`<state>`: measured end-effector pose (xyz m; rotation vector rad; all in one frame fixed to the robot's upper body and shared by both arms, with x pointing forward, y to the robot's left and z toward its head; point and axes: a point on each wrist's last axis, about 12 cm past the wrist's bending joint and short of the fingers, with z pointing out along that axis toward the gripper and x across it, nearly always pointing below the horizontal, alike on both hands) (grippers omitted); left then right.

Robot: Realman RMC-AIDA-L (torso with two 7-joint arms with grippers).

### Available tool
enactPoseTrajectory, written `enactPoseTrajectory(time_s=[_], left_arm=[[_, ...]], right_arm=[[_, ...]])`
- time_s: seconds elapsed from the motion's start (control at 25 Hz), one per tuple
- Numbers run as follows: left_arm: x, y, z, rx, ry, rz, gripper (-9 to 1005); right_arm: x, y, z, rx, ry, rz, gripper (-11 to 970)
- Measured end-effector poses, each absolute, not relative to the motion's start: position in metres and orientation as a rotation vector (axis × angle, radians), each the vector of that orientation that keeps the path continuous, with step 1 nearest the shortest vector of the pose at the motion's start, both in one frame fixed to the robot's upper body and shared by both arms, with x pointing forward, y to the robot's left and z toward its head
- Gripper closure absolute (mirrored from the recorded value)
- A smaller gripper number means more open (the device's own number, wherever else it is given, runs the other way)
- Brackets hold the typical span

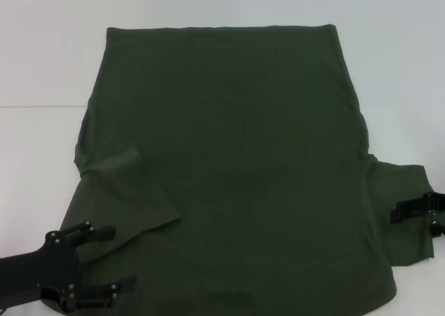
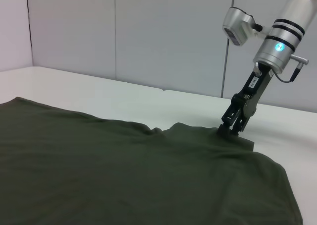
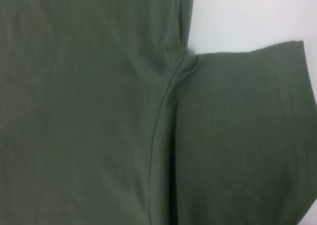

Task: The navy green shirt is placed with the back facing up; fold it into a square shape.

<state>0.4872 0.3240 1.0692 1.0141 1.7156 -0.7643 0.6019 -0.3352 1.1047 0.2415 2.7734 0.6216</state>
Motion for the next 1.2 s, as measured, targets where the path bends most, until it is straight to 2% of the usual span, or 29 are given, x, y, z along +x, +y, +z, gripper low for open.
enactPoseTrajectory(time_s=[0.28, 0.72, 1.2], left_arm=[[0.4883, 0.3237, 1.0692, 1.014, 1.717, -0.761, 60], [0.4916, 0.3232, 1.0698, 1.015, 1.718, -0.748, 60], [0.4953, 0.3215, 1.0690, 1.007, 1.724, -0.744, 60]], right_arm=[[0.6033, -0.3309, 1.1053, 0.198, 2.780, 0.601, 115], [0.6059, -0.3301, 1.1081, 0.180, 2.785, 0.582, 558], [0.6077, -0.3304, 1.1105, 0.175, 2.784, 0.581, 928]])
